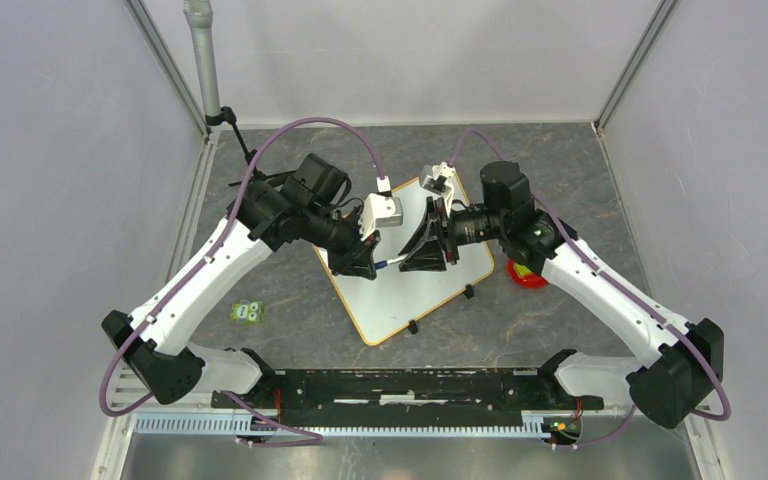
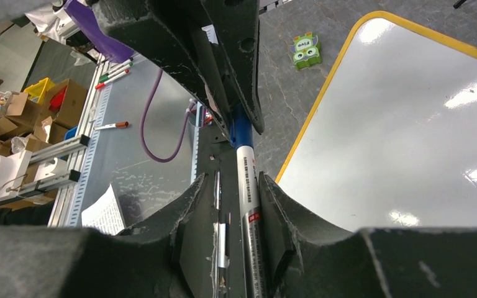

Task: Write a sentence on the whiteboard
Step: Pass from the left arm to the right

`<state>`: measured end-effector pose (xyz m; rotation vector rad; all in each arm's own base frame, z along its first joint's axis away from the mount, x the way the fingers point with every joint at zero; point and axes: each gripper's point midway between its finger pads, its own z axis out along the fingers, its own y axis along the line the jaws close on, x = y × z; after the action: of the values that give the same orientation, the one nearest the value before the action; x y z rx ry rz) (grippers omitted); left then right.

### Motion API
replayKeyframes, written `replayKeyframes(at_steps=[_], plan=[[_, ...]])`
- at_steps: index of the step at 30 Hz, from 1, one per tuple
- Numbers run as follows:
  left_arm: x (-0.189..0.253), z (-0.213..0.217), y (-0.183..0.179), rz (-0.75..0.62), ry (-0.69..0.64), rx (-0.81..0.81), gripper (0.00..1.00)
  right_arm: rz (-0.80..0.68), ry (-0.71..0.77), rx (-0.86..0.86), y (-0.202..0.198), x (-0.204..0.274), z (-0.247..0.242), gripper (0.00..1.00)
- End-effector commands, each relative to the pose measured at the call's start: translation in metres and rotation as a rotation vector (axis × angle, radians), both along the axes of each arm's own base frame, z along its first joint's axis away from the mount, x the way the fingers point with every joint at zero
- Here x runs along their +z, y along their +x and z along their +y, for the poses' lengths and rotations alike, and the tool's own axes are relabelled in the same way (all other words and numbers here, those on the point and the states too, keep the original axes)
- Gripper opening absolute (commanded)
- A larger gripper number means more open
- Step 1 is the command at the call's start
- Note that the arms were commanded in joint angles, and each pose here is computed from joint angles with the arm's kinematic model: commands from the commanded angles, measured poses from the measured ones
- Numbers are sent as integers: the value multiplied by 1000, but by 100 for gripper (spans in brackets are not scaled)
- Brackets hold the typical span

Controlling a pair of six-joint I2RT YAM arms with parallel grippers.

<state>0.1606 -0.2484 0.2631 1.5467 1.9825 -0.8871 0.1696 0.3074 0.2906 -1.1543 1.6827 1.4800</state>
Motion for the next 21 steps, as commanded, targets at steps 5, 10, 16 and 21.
replayKeyframes(at_steps=[5, 10, 16, 21], plan=[[17, -15, 3, -11, -69, -4, 2, -35, 40, 14, -4, 14, 9, 38], [20, -18, 1, -3, -80, -17, 2, -37, 39, 2, -1, 14, 12, 38], [22, -19, -1, 0, -86, -22, 2, -37, 38, -17, 2, 13, 13, 24], [21, -15, 2, -18, -78, 6, 2, -51, 25, -13, 3, 9, 12, 0]])
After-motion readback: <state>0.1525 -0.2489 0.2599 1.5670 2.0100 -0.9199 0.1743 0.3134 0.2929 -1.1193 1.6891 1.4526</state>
